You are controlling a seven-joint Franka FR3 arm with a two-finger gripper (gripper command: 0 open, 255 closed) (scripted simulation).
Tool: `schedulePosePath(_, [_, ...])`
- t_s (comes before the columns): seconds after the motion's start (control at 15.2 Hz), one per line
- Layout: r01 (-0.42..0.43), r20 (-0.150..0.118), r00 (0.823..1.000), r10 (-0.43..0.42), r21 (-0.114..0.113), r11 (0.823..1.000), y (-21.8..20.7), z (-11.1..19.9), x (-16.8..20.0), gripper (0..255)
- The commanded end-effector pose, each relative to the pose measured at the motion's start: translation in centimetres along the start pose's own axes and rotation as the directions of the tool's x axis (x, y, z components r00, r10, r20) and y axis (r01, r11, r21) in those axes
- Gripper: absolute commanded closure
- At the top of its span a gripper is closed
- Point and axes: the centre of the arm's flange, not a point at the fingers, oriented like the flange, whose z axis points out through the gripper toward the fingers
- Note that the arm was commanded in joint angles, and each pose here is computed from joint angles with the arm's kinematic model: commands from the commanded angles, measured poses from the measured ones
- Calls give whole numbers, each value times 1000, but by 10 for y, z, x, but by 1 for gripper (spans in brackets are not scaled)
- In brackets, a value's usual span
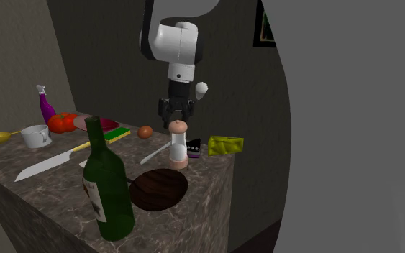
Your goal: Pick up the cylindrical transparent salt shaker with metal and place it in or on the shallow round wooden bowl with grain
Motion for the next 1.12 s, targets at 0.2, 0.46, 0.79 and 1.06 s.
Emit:
schedulePosePath(0.2, [0, 0, 1000, 0, 0, 1000, -6, -25, 0, 255])
schedulePosePath(0.46, [0, 0, 1000, 0, 0, 1000, -11, -46, 0, 255])
schedulePosePath(0.79, [0, 0, 1000, 0, 0, 1000, -17, -72, -1, 255])
schedulePosePath(1.06, [0, 0, 1000, 0, 0, 1000, -21, -92, -2, 255])
